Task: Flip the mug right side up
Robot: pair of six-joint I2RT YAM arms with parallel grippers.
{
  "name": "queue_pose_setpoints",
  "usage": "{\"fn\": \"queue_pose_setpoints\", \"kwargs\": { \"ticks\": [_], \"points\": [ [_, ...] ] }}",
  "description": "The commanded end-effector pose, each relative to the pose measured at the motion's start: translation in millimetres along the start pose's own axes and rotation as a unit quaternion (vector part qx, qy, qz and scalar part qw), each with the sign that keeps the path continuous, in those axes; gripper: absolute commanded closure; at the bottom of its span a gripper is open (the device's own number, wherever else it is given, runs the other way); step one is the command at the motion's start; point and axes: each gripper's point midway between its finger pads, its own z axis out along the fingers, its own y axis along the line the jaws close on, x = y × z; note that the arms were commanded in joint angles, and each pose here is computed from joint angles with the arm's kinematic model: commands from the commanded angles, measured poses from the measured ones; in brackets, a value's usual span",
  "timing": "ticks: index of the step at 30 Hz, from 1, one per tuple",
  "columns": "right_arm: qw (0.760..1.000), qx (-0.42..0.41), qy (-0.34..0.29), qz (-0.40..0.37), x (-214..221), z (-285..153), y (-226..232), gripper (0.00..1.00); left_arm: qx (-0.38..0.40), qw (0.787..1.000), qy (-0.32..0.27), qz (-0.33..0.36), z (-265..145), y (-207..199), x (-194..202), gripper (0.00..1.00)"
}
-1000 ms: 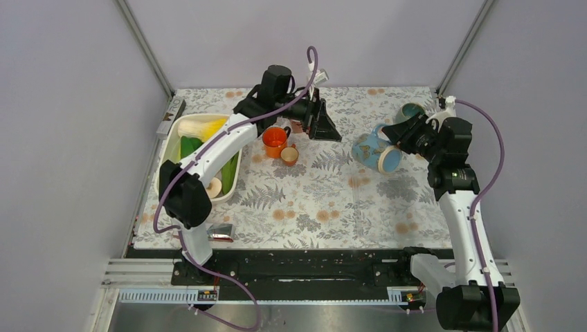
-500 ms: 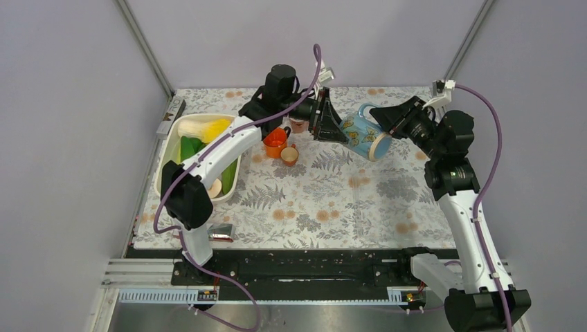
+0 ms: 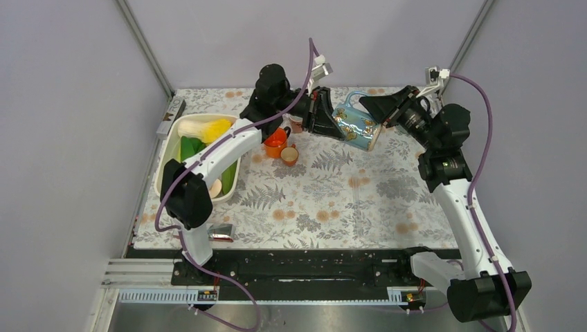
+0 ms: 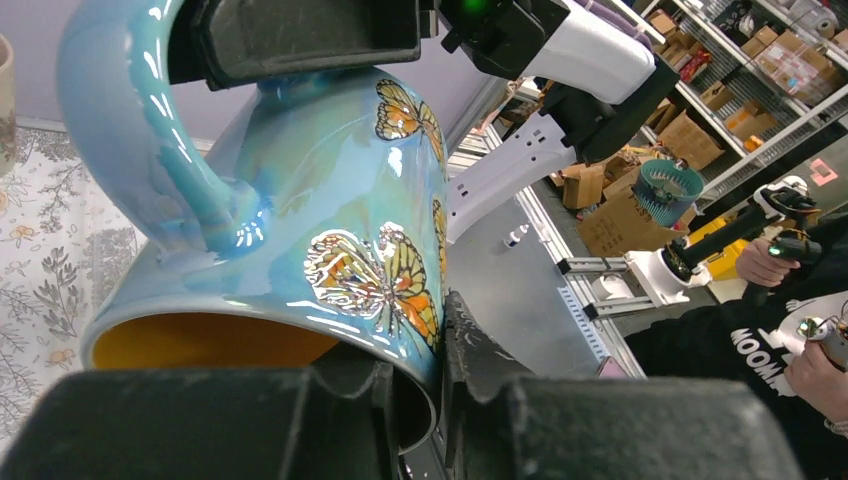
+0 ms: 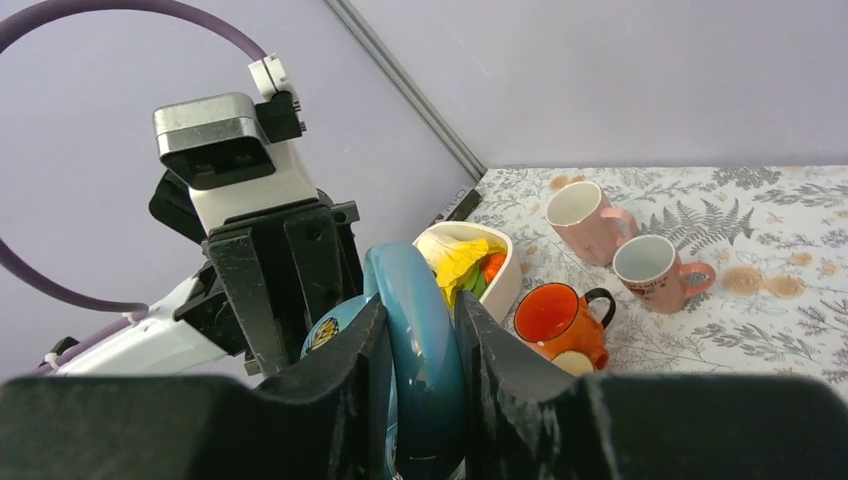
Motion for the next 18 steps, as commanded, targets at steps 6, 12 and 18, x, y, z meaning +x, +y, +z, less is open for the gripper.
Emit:
{"fn": "queue_pose_setpoints", "kwargs": {
  "ticks": [6,12,18],
  "points": [
    [0.997,0.071,0.007,-0.017,29,-2,-43,0.44,-0.178,0.983,-0.018,0.028,-13,64,-4,1.0],
    [0.984,0.16,0.074,0.018,78,-3,-104,0.01,-0.347,0.93,0.077,0.095,-53,132,47,1.0],
    [0.969,0.222,0.113,0.001,81,-11,-121,0.01,-0.336,0.89,0.214,0.223,-74,142,88,1.0]
  ]
}}
